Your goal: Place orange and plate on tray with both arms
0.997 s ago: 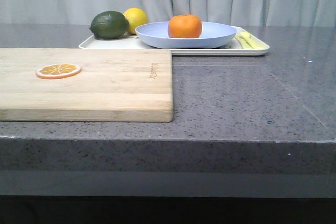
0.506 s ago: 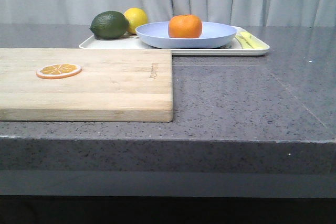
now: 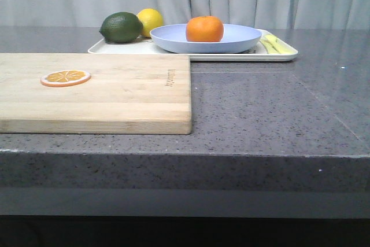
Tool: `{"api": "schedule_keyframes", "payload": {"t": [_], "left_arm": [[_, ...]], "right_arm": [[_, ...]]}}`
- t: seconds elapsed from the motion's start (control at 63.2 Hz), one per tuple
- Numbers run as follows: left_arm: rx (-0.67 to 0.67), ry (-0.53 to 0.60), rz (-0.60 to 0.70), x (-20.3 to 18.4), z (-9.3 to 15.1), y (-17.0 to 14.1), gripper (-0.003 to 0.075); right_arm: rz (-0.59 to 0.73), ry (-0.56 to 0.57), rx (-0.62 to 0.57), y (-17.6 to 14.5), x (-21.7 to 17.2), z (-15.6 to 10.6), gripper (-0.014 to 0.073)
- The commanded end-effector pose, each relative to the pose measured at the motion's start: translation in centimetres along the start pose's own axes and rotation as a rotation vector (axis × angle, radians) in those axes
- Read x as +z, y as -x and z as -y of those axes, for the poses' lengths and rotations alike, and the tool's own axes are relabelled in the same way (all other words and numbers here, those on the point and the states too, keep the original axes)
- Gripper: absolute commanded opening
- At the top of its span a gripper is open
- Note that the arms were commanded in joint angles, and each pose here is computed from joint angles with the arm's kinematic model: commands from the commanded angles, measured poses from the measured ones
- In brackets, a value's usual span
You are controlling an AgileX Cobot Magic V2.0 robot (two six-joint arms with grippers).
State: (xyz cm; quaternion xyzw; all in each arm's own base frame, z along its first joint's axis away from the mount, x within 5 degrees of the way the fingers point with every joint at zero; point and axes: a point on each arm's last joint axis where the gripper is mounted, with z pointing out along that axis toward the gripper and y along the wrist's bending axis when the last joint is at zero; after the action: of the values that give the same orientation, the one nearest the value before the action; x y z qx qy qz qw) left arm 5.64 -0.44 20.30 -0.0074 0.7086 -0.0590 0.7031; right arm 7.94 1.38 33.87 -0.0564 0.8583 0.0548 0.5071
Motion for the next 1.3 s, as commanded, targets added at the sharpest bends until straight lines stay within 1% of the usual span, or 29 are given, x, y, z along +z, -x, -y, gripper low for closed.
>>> {"api": "schedule_keyframes", "payload": {"t": [0.0,0.095,0.127,0.19,0.411,0.522,0.585,0.981,1.155,1.234,1.282], "left_arm": [[-0.018,0.001,0.08,-0.1,-0.1,0.0,-0.002],[-0.018,0.001,0.08,-0.1,-0.1,0.0,-0.002],[-0.018,0.001,0.08,-0.1,-0.1,0.0,-0.002],[-0.018,0.001,0.08,-0.1,-0.1,0.0,-0.002],[-0.018,0.001,0.08,-0.1,-0.1,0.0,-0.002],[-0.018,0.001,0.08,-0.1,-0.1,0.0,-0.002],[-0.018,0.001,0.08,-0.1,-0.1,0.0,-0.002],[-0.018,0.001,0.08,-0.1,-0.1,0.0,-0.002],[-0.018,0.001,0.08,-0.1,-0.1,0.0,-0.002],[-0.018,0.001,0.08,-0.1,-0.1,0.0,-0.002],[-0.018,0.001,0.08,-0.1,-0.1,0.0,-0.002]], "right_arm": [[0.144,-0.037,-0.027,0.8,-1.0,0.2,-0.0118],[0.258,-0.061,-0.033,-0.4,-1.1,0.3,-0.0118],[0.286,-0.068,-0.032,-1.1,-0.8,0.4,-0.0117],[0.386,-0.087,-0.031,-2.7,-0.4,0.6,-0.0117],[0.543,-0.128,-0.025,-9.5,2.3,1.1,-0.0117],[0.607,-0.14,-0.025,-11.5,3.0,1.2,-0.0117],[0.612,-0.147,-0.023,-12.3,3.6,1.3,-0.0117],[0.609,-0.151,-0.022,-12.3,3.6,1.4,-0.0117],[0.65,-0.158,-0.031,-12.0,3.4,1.4,-0.0117],[0.669,-0.148,-0.007,-11.9,3.3,1.4,-0.0117],[0.673,-0.134,0.027,-11.8,3.3,1.3,-0.0117]]}}
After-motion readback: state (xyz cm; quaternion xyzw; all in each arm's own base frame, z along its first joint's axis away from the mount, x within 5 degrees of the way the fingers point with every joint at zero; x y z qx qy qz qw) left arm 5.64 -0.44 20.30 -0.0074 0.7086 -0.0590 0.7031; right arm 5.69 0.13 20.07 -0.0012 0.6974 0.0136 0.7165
